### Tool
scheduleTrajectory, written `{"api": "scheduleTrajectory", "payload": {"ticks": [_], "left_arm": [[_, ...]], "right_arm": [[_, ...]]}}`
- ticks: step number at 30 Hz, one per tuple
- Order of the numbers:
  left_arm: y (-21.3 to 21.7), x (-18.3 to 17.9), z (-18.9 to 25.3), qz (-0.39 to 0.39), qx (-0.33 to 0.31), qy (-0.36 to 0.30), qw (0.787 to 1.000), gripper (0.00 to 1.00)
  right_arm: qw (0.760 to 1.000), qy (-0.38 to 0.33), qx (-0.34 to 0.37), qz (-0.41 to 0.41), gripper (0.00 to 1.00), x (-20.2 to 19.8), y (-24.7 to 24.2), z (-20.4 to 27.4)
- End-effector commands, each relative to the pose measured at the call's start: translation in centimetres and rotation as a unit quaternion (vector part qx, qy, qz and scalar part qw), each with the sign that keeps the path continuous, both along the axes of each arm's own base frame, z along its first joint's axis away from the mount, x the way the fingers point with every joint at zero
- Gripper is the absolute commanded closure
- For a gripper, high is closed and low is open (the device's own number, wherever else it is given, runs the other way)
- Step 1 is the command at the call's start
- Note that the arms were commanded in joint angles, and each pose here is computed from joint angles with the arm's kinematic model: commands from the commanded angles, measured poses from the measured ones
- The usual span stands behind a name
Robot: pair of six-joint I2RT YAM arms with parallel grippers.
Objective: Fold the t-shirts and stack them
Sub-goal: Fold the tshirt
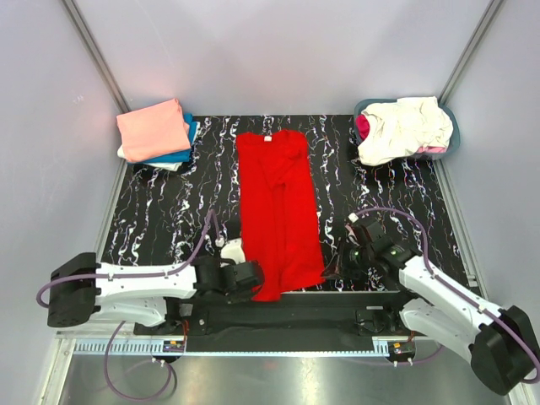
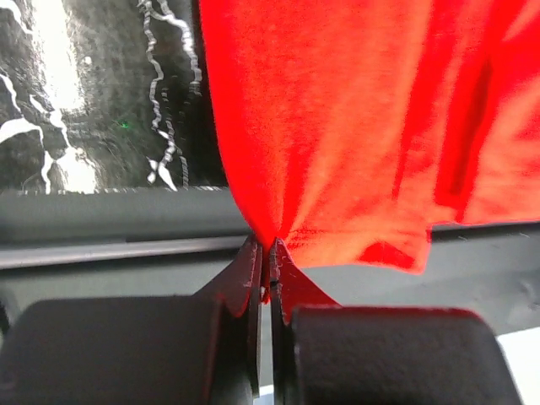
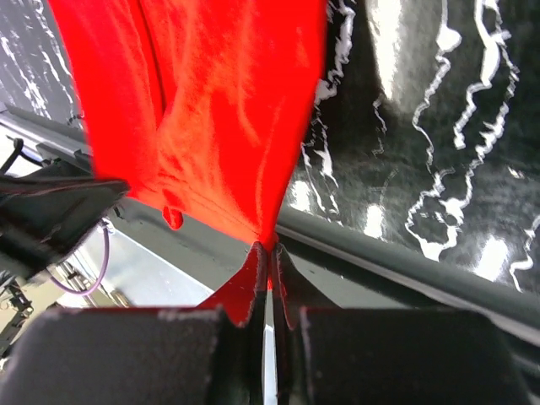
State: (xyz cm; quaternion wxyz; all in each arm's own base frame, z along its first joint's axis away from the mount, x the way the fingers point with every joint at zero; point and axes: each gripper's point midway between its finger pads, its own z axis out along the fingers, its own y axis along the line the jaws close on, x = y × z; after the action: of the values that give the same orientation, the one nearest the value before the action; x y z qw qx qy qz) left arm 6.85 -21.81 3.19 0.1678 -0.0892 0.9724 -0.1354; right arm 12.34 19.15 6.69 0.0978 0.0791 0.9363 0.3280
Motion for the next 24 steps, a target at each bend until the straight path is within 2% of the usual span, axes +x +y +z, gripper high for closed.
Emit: {"api": "scheduleTrajectory", "payload": {"ticks": [1, 6, 17, 24], "left_arm": [[-0.2, 1.4, 3.1, 0.006, 0.017, -0.038, 0.999, 1.00], [-0.4, 4.2, 7.7, 0.000, 0.042, -0.085, 0.995, 0.96], [0.7, 11.5, 11.5, 0.006, 0.034, -0.125, 0.992, 0.95], [1.1, 17.2, 12.5, -0.018, 0.072, -0.134, 0.988, 0.96]], "right_arm": [[1.000, 0.010, -0.008, -0.010, 1.00, -0.4, -0.3, 0.9], [0.999, -0.031, -0.007, -0.005, 1.00, 2.3, 0.8, 3.8], [0.994, -0.099, -0.056, -0.002, 1.00, 11.5, 2.4, 7.9], [0.993, -0.097, -0.066, -0.005, 1.00, 16.9, 2.2, 8.3]]}}
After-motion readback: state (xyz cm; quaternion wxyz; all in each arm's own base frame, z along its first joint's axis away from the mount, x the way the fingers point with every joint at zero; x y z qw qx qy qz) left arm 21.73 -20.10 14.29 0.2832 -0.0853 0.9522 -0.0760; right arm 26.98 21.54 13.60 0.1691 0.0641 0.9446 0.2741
